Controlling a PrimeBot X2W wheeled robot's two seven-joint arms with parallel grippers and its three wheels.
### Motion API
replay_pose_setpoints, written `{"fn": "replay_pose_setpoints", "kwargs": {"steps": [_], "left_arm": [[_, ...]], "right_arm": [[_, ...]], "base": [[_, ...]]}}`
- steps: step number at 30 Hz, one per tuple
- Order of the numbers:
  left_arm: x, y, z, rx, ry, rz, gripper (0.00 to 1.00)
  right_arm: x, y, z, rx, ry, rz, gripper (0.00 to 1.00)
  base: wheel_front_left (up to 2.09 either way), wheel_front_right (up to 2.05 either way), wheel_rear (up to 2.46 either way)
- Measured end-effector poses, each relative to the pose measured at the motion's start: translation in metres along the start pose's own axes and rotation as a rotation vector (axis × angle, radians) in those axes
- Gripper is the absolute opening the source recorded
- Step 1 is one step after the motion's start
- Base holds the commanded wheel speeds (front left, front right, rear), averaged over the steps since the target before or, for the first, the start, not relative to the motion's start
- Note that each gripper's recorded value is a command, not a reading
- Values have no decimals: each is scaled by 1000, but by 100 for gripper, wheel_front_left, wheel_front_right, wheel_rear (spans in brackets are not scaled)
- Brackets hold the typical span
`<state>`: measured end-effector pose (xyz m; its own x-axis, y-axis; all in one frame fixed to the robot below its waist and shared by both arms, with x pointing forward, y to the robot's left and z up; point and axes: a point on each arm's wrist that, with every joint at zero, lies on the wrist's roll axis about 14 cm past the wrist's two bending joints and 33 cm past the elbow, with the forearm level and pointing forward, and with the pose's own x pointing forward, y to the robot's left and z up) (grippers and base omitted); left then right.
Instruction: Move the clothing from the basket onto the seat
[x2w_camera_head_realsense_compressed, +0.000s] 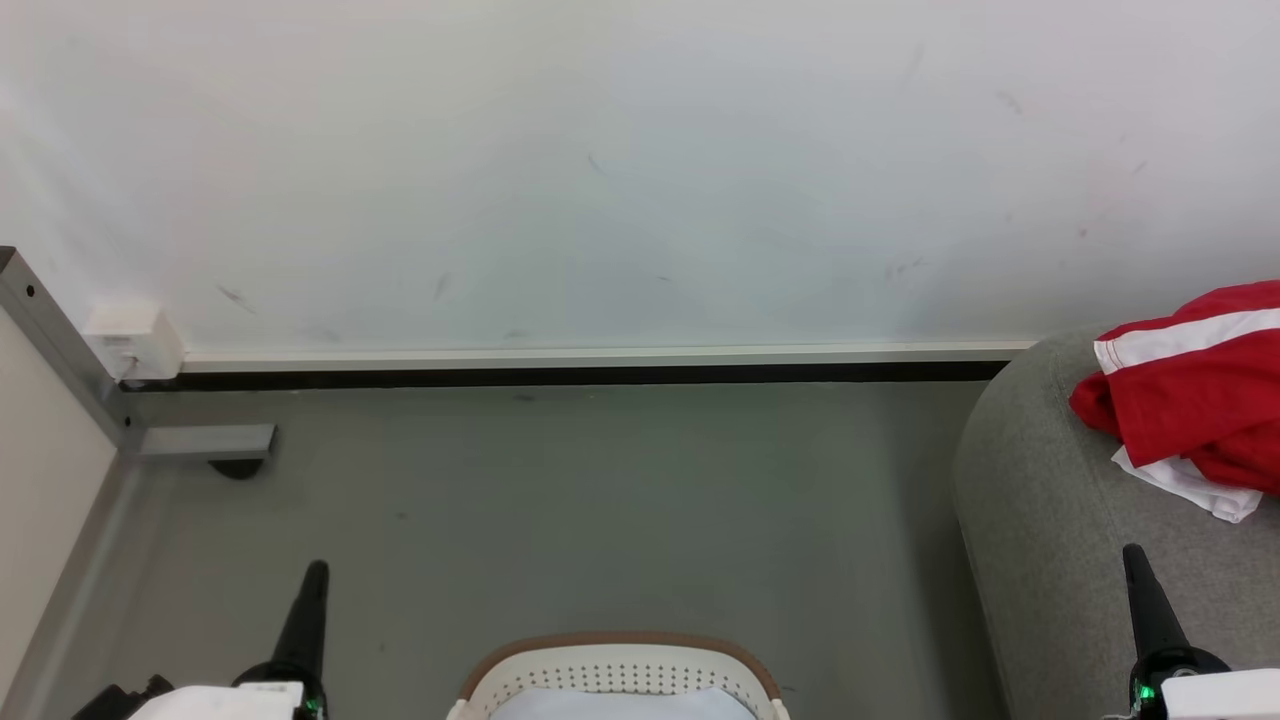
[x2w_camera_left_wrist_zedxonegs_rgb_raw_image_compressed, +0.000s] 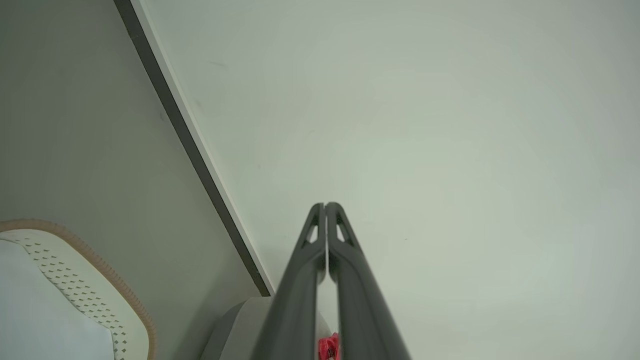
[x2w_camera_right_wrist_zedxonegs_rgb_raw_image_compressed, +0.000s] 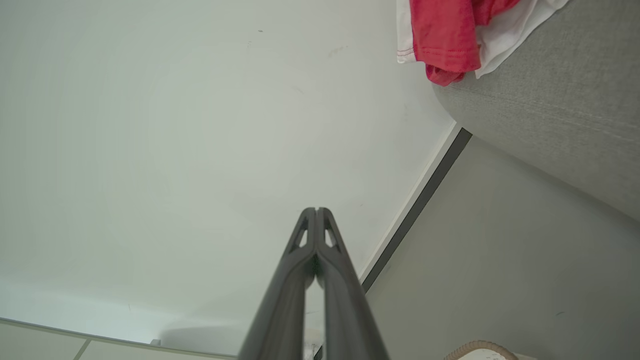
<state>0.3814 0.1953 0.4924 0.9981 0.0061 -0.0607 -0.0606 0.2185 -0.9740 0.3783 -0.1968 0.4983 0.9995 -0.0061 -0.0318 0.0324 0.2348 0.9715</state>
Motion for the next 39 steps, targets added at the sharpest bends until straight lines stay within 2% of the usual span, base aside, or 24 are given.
{"fn": "replay_pose_setpoints", "kwargs": {"steps": [27, 39], "left_arm": [[5, -9, 5, -185, 3, -38, 0], [6, -11, 7, -218, 2, -50, 0]], "right_arm": [[8, 5, 4, 194, 2, 21, 0], [9, 6, 5, 240, 2, 25, 0]], "base": [[0, 0, 0], [0, 0, 0]]}}
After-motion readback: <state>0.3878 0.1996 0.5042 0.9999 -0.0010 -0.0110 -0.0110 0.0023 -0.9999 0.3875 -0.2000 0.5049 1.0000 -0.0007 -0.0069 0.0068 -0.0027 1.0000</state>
